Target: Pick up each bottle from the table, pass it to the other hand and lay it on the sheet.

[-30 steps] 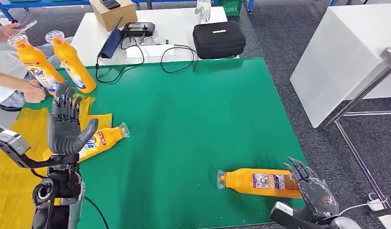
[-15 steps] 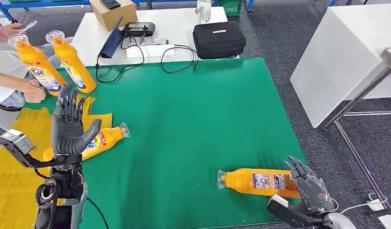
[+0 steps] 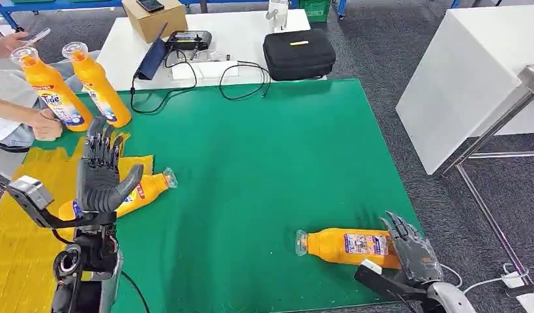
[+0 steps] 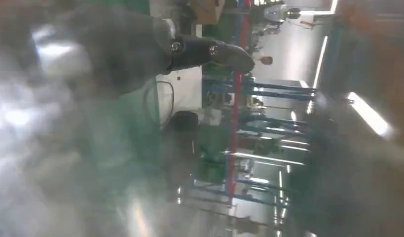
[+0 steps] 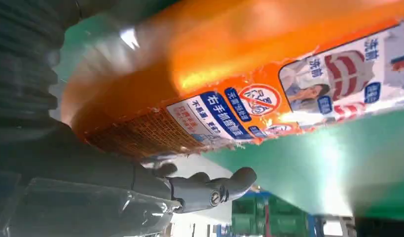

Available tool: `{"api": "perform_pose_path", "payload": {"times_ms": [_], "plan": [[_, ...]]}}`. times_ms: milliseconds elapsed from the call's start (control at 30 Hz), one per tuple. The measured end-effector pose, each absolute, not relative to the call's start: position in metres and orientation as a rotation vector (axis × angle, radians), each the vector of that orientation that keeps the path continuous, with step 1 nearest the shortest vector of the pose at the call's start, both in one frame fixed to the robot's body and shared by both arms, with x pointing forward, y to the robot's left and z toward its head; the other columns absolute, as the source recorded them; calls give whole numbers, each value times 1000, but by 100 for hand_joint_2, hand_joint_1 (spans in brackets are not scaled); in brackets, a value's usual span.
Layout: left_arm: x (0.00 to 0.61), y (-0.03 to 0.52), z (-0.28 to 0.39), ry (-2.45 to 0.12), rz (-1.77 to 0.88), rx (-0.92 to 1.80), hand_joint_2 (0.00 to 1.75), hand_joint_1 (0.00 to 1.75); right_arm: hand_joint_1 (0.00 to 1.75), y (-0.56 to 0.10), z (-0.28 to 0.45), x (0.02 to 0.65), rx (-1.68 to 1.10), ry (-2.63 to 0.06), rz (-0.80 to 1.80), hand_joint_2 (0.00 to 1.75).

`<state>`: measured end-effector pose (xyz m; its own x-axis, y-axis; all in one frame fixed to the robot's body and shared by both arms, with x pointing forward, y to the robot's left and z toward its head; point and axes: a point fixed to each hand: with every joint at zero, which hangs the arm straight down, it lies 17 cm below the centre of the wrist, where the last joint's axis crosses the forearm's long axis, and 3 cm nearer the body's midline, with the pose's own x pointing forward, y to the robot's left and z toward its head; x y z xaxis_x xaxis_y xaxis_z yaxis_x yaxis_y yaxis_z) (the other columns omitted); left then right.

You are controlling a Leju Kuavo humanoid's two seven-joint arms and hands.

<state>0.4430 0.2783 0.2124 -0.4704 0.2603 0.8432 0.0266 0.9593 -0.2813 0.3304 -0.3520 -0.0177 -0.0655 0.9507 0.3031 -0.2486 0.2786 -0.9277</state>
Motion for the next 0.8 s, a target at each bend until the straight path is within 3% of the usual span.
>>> {"api": "perform_pose_path", "payload": {"times_ms": [67,100,133,167,200,233,800], "plan": [[444,278,211,-2044,281,-208,175,0,7,-355,-26,334,-765,-1197,1179,175],[445,277,211,-2043,282,-210,175,0,28,-357,-28,336,-772,-1180,1192,175],[445,277,210,-2040,283,-210,175,0,68,-360,-34,336,-778,-1156,1207,175],[446,277,209,-2038,283,-211,175,0,148,-361,-36,339,-783,-1141,1222,175],[446,277,208,-2036,285,-213,175,0,168,-363,-40,340,-787,-1124,1236,175],[446,277,208,-2034,286,-215,175,0,175,-364,-42,342,-793,-1113,1248,175],[449,273,200,-2009,279,-231,175,0,175,-353,-44,369,-857,-1134,1298,175]]}}
